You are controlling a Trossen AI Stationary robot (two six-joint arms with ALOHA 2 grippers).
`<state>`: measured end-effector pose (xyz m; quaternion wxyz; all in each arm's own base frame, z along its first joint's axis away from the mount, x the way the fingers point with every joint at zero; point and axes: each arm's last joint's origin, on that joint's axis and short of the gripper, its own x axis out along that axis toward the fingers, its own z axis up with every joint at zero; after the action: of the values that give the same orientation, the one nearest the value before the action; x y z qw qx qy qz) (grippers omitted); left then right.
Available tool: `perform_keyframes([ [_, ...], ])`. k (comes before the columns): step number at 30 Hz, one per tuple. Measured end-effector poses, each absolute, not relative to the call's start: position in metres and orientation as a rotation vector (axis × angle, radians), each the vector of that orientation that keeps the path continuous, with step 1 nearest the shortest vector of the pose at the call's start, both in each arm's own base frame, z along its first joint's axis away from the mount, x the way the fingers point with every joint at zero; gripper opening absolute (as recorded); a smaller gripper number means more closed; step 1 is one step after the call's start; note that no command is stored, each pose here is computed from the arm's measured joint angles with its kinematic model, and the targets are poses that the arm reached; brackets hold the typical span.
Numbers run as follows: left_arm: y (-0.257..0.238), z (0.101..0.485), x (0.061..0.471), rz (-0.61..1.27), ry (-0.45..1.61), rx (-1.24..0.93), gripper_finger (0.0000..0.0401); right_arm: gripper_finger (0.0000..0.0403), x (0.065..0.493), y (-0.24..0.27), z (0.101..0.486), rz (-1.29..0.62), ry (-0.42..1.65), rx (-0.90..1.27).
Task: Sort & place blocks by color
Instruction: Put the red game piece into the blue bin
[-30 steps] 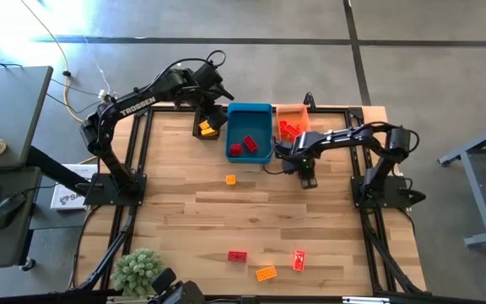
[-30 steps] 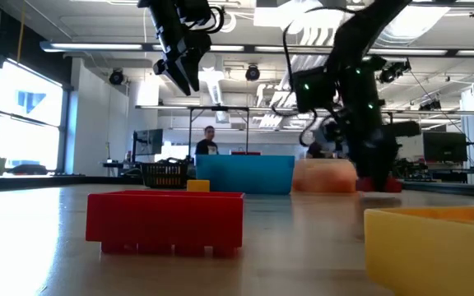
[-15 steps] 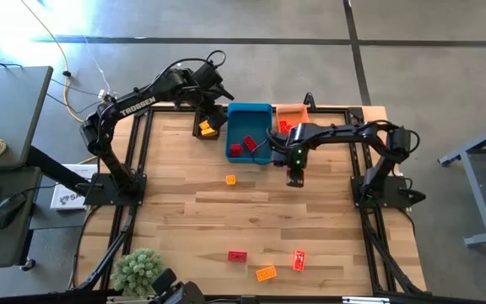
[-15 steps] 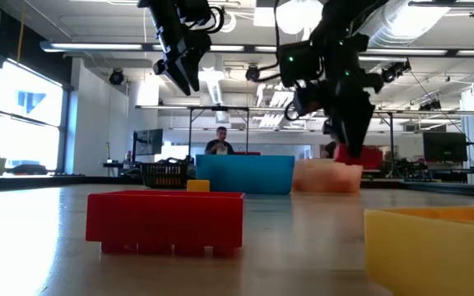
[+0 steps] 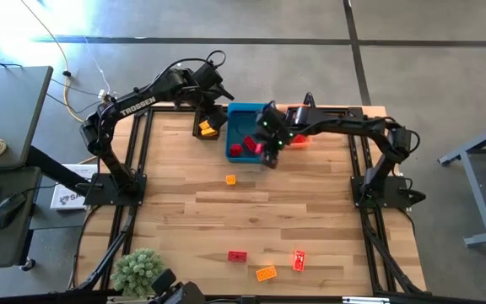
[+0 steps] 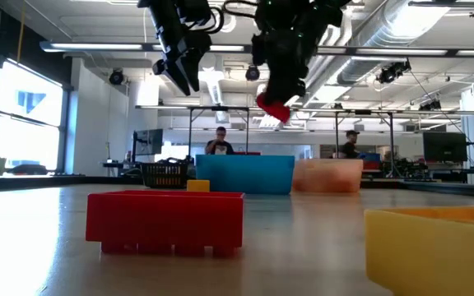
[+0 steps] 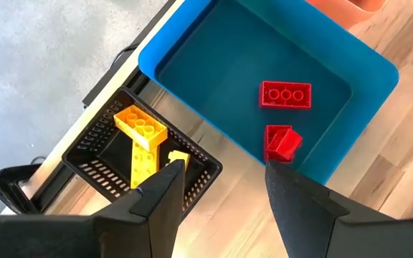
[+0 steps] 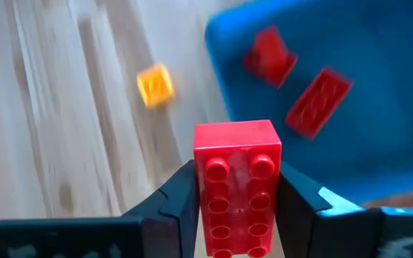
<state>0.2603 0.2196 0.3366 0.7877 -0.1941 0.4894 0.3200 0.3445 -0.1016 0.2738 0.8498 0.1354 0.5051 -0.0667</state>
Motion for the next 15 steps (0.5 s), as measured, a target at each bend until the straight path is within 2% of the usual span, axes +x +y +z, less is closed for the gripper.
perform_keyframes([
  [7, 0.219, 0.337, 0.260, 0.708, 1.045, -0.448, 0.0184, 0.0116, 0.365, -0.112, 0.277, -0.285, 0.866, 0.366],
  [15, 0.219, 0.337, 0.260, 0.708, 1.045, -0.448, 0.0184, 0.0116, 0.382, -0.121, 0.237, -0.498, 0.932, 0.389],
])
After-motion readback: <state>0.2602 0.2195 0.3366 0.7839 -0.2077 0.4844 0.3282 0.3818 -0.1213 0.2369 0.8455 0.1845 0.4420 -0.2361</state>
